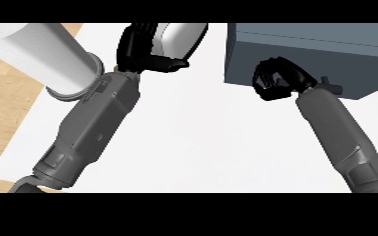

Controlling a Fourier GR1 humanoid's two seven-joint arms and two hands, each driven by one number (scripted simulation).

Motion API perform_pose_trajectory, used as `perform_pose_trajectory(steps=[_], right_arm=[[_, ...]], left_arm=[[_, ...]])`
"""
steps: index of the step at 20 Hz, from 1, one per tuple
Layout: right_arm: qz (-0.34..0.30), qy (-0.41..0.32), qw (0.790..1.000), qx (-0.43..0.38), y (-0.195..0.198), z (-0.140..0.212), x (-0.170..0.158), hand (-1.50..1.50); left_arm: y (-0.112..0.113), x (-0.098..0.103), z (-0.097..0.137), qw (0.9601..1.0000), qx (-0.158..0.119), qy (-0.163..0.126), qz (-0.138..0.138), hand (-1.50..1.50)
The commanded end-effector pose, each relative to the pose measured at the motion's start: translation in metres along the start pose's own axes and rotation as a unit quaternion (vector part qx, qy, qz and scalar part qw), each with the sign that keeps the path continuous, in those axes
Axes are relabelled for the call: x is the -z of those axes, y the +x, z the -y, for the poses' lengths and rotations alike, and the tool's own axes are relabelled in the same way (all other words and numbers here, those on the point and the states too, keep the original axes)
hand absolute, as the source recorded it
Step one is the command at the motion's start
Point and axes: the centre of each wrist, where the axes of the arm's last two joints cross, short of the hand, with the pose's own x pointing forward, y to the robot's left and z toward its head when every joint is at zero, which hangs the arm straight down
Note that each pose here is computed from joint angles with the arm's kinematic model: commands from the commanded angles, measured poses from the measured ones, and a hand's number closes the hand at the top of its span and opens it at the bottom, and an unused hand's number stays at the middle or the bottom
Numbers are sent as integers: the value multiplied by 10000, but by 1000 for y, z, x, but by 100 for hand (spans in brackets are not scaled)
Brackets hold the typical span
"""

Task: Pick up the cup, place it into the drawer and close the drawer

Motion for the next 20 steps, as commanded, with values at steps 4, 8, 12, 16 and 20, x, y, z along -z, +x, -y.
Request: perform_pose_trajectory(steps=[4, 8, 12, 16, 20], right_arm=[[-85, -1046, 9945, -10, 22, 83, 1, 150], [-41, -1089, 9940, 117, 30, 92, 2, 150], [59, -1080, 9940, 148, 30, 110, -10, 150], [102, -1058, 9939, 284, 29, 112, -13, 150], [73, -985, 9945, 359, 27, 116, -19, 150]], left_arm=[[3, -5, -9, 9999, -74, -91, -33, -150], [8, -8, -23, 9997, 29, -231, 21, -150], [-2, -17, -21, 9995, -115, -285, -118, -150], [3, -15, -24, 9995, -115, -303, -48, -150], [1, -20, -30, 9993, -159, -328, -68, -150]])
